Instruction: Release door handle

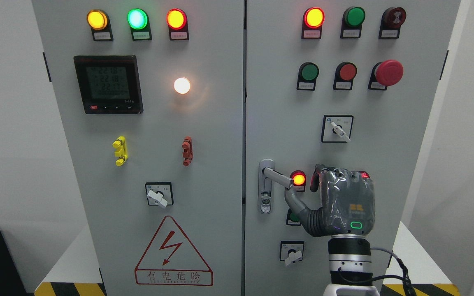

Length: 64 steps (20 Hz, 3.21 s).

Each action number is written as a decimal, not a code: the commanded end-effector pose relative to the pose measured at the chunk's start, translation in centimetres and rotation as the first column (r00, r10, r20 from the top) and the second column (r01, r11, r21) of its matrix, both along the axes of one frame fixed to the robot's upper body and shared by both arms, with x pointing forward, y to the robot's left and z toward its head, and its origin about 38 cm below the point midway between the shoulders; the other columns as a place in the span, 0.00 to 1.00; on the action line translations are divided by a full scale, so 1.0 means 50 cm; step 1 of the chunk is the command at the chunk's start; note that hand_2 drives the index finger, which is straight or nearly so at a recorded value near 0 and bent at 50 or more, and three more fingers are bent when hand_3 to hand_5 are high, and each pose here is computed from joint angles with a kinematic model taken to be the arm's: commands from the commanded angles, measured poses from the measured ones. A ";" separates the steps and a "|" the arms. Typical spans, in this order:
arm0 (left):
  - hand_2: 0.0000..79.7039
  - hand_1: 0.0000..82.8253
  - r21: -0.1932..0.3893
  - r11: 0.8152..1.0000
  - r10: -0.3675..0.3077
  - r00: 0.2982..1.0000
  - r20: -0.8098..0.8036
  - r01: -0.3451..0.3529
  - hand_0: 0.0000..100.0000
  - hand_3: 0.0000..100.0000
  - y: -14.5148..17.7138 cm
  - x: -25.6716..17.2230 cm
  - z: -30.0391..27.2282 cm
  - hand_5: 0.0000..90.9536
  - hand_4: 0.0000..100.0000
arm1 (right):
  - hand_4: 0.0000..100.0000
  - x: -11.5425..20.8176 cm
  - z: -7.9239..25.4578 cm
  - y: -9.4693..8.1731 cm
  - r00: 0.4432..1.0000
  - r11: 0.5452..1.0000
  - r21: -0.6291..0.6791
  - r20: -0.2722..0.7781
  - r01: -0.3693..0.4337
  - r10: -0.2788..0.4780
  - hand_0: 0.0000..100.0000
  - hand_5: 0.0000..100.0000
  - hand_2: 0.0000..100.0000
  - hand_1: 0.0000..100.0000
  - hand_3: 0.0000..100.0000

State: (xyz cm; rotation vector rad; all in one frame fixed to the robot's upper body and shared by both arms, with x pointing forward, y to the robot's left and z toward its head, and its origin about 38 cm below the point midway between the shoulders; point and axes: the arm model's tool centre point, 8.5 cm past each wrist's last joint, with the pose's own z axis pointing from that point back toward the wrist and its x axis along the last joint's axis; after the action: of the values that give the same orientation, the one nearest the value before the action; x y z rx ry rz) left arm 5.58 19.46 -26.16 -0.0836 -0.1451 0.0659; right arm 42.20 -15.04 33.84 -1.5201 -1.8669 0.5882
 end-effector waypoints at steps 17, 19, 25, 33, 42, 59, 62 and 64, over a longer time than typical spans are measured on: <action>0.03 0.00 0.002 1.000 -0.021 1.000 0.020 0.021 0.00 0.09 -0.001 0.014 0.001 0.00 0.01 | 0.99 -0.008 -0.017 -0.004 1.000 1.000 -0.005 -0.021 -0.009 0.008 0.28 0.93 0.75 0.42 1.00; 0.03 0.00 0.002 1.000 -0.021 1.000 0.020 0.021 0.00 0.09 -0.001 0.014 0.001 0.00 0.01 | 0.99 -0.022 -0.038 -0.004 0.999 1.000 -0.003 -0.037 -0.011 0.011 0.28 0.93 0.75 0.42 1.00; 0.03 0.00 0.002 1.000 -0.021 1.000 0.020 0.021 0.00 0.09 -0.001 0.014 0.001 0.00 0.01 | 0.99 -0.081 -0.082 -0.020 0.998 0.998 -0.042 -0.021 -0.056 0.056 0.31 0.93 0.73 0.39 1.00; 0.03 0.00 0.002 1.000 -0.021 1.000 0.020 0.021 0.00 0.09 -0.001 0.014 0.001 0.00 0.01 | 0.79 -0.139 -0.120 -0.168 0.997 0.990 -0.127 0.030 -0.061 0.065 0.28 0.73 0.40 0.29 0.84; 0.03 0.00 0.002 1.000 -0.021 1.000 0.020 0.021 0.00 0.09 -0.001 0.014 0.001 0.00 0.01 | 0.00 -0.141 -0.105 -0.218 0.995 0.992 -0.091 0.041 -0.091 0.096 0.24 0.00 0.00 0.28 0.04; 0.03 0.00 0.002 1.000 -0.021 1.000 0.020 0.021 0.00 0.09 -0.001 0.014 0.001 0.00 0.01 | 0.00 -0.160 -0.030 -0.212 0.982 0.991 -0.101 0.161 -0.083 0.099 0.28 0.00 0.00 0.26 0.00; 0.03 0.00 0.002 1.000 -0.021 1.000 0.020 0.021 0.00 0.09 -0.001 0.014 0.001 0.00 0.01 | 0.00 -0.160 -0.032 -0.211 0.982 0.991 -0.099 0.160 -0.085 0.100 0.29 0.00 0.00 0.26 0.00; 0.03 0.00 0.002 1.000 -0.021 1.000 0.020 0.021 0.00 0.09 -0.001 0.014 0.001 0.00 0.01 | 0.00 -0.159 -0.030 -0.210 0.982 0.991 -0.101 0.159 -0.086 0.102 0.29 0.00 0.00 0.26 0.00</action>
State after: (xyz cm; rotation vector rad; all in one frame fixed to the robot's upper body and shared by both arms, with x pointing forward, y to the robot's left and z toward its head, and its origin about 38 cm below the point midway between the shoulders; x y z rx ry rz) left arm 5.58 19.46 -26.16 -0.0836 -0.1451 0.0659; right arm 34.68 -25.19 31.79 -1.5649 -2.0696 0.6321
